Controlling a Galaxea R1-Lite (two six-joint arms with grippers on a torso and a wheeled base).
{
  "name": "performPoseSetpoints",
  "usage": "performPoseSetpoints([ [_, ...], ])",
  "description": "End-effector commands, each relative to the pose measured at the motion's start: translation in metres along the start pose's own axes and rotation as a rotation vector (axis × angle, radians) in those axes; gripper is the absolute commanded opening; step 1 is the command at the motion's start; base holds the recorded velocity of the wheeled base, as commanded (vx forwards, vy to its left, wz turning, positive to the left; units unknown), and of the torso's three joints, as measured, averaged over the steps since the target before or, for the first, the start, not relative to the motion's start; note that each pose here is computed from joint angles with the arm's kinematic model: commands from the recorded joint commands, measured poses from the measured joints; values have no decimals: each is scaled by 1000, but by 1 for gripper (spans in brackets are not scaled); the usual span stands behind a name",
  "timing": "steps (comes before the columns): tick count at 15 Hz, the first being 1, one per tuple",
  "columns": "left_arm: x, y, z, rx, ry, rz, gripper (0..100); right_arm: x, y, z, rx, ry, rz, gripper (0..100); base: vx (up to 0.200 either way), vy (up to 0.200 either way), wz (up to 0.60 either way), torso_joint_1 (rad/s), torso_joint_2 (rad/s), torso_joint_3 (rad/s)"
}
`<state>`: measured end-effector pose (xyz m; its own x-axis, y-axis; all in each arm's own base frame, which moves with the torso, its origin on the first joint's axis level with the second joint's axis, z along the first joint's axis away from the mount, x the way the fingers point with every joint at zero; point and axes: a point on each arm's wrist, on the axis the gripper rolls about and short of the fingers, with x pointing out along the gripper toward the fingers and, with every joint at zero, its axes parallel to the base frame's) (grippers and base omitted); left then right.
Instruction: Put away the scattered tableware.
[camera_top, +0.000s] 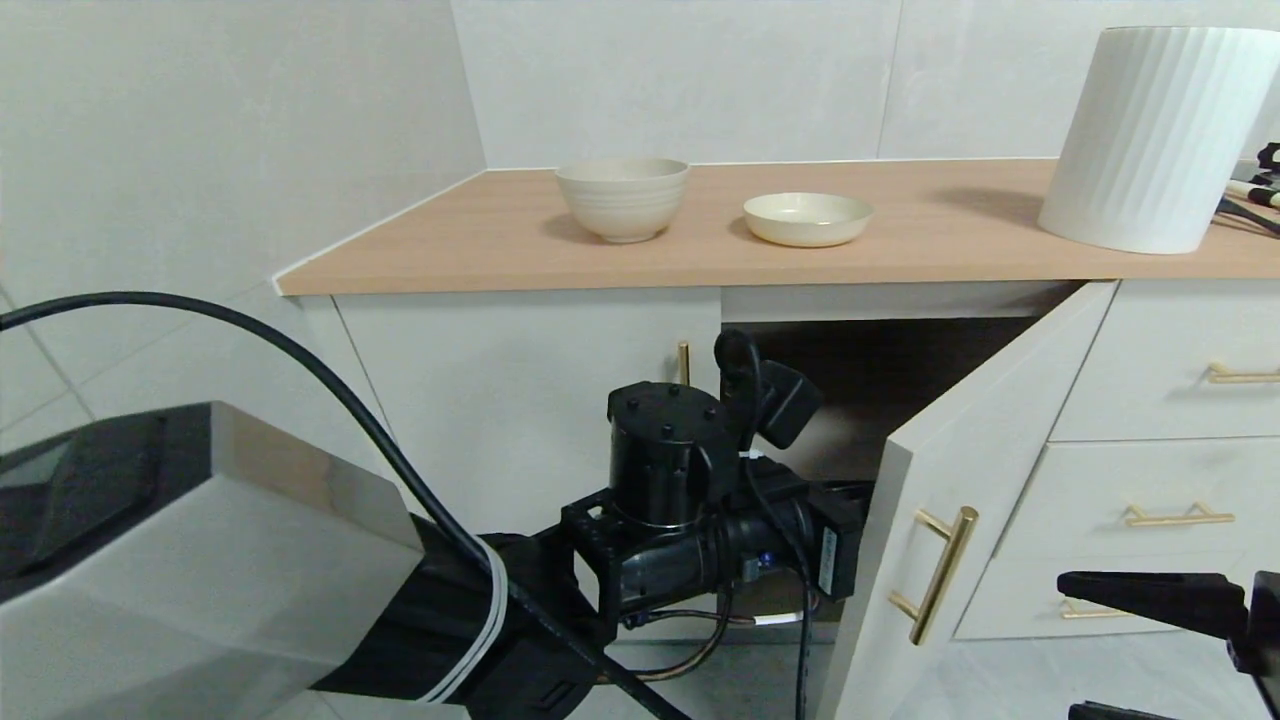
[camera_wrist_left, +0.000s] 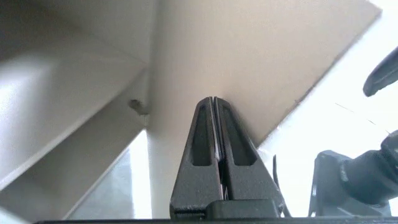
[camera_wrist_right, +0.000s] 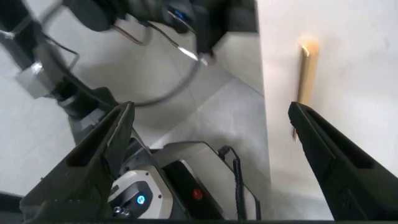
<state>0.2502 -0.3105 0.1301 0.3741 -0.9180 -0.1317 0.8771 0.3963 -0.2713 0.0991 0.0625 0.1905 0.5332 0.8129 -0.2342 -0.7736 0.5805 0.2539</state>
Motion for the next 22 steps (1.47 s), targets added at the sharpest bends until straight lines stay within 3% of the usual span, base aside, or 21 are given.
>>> performPoseSetpoints([
  [1, 10, 5, -4, -5, 11, 15, 0, -3, 3, 1, -9, -13, 10, 100, 0, 0, 0, 0, 0, 0],
  [6, 12, 6, -6, -10, 25, 26, 0, -7, 5, 1, -19, -29, 15, 100, -80, 0, 0, 2, 2, 2],
  [11, 32, 14, -9, -10, 21, 44, 0, -7, 5, -1, -18, -25, 18, 100, 0, 0, 0, 0, 0, 0],
  [15, 36, 9, -5, -16, 48, 45, 0, -13, 11, 0, -38, -52, 40, 100, 0, 0, 0, 0, 0, 0],
  [16, 37, 2, -6, -14, 55, 31, 0, -14, 14, 0, -45, -51, 68, 100, 0, 0, 0, 0, 0, 0],
  [19, 48, -43, -8, 6, 66, -38, 0, -16, 24, -1, -68, -52, 150, 100, 0, 0, 0, 0, 0, 0],
  [21, 57, -90, -6, 24, 51, -148, 0, -21, 28, -1, -82, -69, 181, 100, 0, 0, 0, 0, 0, 0],
  [22, 60, -114, -8, 10, 48, -196, 0, -26, 31, 1, -96, -90, 213, 100, 0, 0, 0, 0, 0, 0],
])
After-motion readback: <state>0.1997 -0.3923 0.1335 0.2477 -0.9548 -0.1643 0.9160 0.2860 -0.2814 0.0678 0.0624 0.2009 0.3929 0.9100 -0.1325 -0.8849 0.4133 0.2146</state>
